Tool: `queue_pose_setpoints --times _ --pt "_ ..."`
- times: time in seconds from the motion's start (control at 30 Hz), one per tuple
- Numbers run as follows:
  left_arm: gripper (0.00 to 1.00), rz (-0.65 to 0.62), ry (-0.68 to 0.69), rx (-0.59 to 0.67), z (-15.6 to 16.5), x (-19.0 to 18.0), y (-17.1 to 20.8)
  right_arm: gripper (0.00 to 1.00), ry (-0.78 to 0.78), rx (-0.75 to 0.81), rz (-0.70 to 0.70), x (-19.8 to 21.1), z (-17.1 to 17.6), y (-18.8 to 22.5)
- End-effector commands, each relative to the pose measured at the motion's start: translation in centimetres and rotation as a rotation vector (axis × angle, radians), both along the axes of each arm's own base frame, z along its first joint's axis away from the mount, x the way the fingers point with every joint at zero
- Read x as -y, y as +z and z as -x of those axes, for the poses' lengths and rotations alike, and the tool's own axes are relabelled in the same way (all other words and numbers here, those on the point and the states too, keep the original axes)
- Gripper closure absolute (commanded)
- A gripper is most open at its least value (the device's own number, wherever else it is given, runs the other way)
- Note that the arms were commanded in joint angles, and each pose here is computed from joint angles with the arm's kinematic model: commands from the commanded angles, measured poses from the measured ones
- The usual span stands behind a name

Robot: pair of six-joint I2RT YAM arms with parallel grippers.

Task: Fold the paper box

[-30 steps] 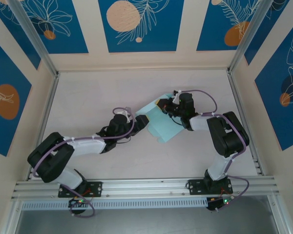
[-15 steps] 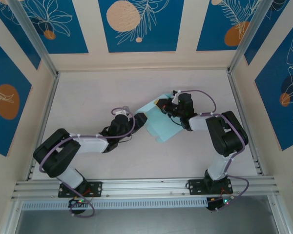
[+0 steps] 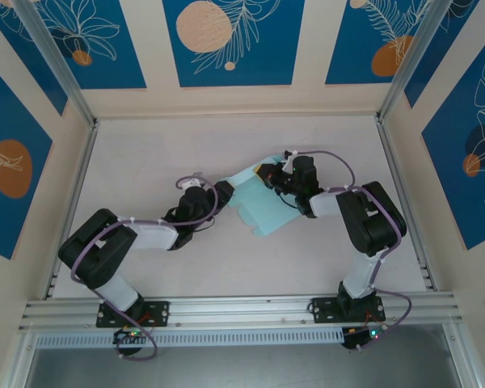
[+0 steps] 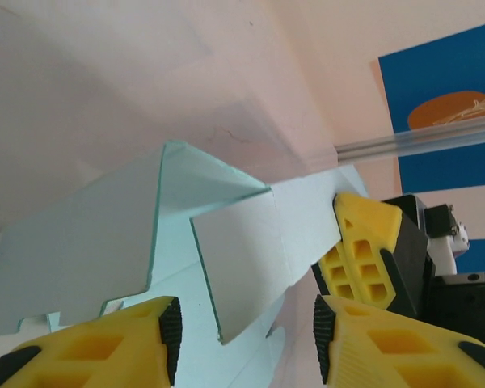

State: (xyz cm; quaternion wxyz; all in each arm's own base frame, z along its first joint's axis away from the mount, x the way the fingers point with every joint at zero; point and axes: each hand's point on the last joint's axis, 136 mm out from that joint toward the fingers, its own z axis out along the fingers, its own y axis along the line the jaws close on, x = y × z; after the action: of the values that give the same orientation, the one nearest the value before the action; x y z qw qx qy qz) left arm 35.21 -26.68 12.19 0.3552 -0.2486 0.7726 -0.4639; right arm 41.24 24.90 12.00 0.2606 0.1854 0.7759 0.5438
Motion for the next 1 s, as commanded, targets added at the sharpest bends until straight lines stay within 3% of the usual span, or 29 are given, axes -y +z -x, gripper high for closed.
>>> queue_pose_setpoints --times 0.0,0.77,0.9,0.97 --pt "0.57 0.009 0.05 0.084 -1.3 -1.1 2.5 0.99 0.006 -0.049 0.046 -0.5 0.3 -2.3" --pt "0.83 -0.063 -0.036 0.146 -1.6 -0.5 1.3 0.97 0.013 -0.068 0.057 -0.8 0.4 -2.7" --pt "0.91 -0.078 -0.043 0.128 -1.6 -0.7 0.7 0.93 0.019 -0.074 0.068 -0.6 0.6 -2.8" --pt "0.94 -0.092 -0.045 0.115 -1.6 -0.9 0.3 0.86 0.025 -0.078 0.082 -0.5 1.0 -2.8"
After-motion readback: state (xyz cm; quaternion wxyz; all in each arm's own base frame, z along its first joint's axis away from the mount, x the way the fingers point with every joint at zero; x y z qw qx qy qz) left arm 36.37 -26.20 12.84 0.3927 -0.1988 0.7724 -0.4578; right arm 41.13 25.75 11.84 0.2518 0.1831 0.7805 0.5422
